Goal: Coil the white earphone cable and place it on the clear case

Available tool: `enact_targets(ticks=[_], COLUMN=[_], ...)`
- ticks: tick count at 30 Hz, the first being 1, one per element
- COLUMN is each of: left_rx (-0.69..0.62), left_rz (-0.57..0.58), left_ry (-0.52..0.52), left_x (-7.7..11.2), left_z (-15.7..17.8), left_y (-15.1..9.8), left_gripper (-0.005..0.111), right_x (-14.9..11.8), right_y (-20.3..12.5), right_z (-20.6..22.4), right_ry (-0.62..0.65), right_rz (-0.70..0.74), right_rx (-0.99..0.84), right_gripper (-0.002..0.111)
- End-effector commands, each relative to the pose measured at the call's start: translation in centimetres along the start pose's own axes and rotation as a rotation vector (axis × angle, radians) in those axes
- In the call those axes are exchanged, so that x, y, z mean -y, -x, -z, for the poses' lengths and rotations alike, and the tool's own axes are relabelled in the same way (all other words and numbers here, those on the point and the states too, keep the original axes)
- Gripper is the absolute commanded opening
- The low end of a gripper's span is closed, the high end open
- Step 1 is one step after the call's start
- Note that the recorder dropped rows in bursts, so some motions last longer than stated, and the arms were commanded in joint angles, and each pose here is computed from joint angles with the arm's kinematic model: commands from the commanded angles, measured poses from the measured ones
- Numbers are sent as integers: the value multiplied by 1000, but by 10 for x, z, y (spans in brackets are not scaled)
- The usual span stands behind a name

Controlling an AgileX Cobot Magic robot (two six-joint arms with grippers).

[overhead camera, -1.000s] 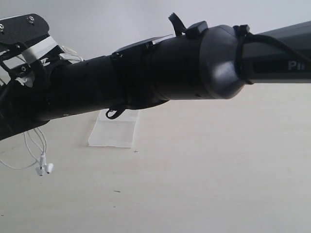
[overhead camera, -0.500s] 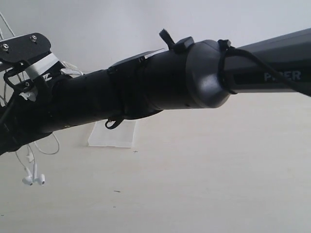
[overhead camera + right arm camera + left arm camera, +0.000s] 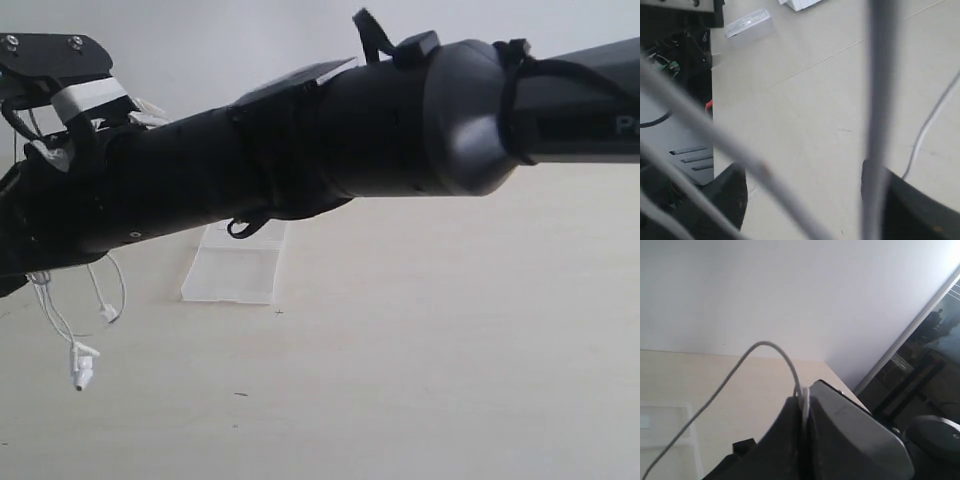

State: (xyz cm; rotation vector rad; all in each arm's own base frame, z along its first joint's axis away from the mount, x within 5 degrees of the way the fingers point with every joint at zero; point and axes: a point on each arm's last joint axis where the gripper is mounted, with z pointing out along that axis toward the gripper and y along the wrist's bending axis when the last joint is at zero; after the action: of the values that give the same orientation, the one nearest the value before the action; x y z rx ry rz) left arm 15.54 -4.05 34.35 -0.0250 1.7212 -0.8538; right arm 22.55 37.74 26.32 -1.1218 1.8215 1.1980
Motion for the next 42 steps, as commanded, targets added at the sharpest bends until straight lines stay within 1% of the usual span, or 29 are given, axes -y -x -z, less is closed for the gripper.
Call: enact_targets(ticks=[1,8,14,19,26,36,42], left_rx=[17,12,15,15,14,17,17], left_rz=[6,-1,-3,-3,-5,0,6], left_ry=[-1,1,8,8,8,7,-1], left_x=[2,1,1,1,1,1,2], left_z=[1,1,1,1,1,1,1], left_y=[2,2,2,2,2,2,2], left_gripper=[0,0,0,0,0,0,0], right_x=[-2,2,4,2,8,22,31], right_y=[4,-4,-6,5,18,25,18], right_z=[6,7,12,22,40,39,31], right_ry=[-36,-84,-134,-161,-215,-336,-369], right_rz=[-3,-28,-12,7,-7,13,-9], right_rx=[-40,-121,-179,-148,-103,-10,-3], right_gripper=[64,64,64,64,64,64,64])
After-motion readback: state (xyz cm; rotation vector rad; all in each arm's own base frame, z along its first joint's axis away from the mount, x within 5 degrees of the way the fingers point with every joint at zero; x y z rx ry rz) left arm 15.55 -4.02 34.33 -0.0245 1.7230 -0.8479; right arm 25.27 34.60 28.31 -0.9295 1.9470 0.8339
